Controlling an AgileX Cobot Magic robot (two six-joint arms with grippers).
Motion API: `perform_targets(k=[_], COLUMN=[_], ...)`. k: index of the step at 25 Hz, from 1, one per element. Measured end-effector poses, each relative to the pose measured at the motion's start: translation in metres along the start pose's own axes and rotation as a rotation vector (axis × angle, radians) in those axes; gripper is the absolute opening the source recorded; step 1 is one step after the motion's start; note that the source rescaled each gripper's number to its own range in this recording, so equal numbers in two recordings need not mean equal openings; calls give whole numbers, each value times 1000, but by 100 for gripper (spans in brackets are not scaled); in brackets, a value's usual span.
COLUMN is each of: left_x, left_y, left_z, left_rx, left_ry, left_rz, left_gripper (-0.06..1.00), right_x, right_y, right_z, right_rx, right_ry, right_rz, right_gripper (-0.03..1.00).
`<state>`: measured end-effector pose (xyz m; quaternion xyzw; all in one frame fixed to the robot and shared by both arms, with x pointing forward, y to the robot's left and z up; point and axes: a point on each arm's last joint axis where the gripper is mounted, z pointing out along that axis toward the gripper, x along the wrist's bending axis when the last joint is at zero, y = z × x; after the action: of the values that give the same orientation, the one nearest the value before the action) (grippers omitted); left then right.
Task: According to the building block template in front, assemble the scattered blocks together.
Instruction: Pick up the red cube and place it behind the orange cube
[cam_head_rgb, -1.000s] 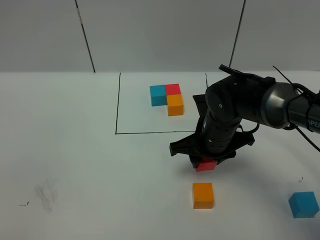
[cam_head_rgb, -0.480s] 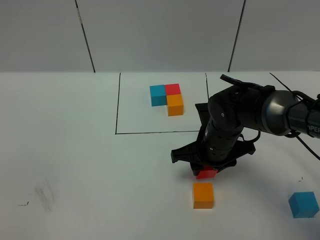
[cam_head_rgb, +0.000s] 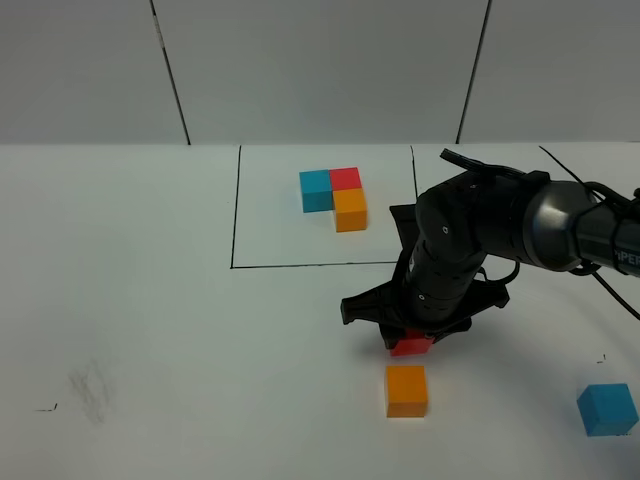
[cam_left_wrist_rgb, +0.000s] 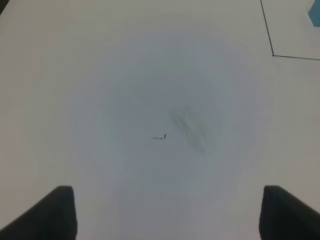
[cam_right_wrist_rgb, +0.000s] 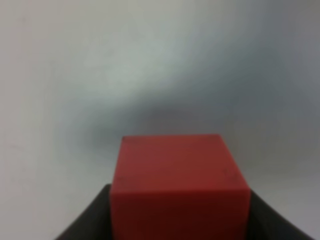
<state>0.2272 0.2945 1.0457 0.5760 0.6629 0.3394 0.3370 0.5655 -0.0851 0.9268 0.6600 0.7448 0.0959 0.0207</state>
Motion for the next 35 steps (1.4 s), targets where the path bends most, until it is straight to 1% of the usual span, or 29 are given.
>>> perform_targets(k=[4,13,24,31,35], left_x=[0,0,0,0,0], left_y=[0,0,0,0,0], left_z=[0,0,0,0,0], left_rx=[0,0,0,0,0], left_ry=[0,0,0,0,0], left_rz=[0,0,0,0,0], left_gripper=[65,65,65,65,65], right_x=[4,6,6,3,3], right_y=[-2,-4,-7,-5,-4], right_z=[0,0,0,0,0], right_rx=[1,0,3,-18,-30], right_ry=[-2,-24,-84,-110,-110], right_rz=[-17,-52,-111,-18,23], right_gripper=[0,0,0,0,0])
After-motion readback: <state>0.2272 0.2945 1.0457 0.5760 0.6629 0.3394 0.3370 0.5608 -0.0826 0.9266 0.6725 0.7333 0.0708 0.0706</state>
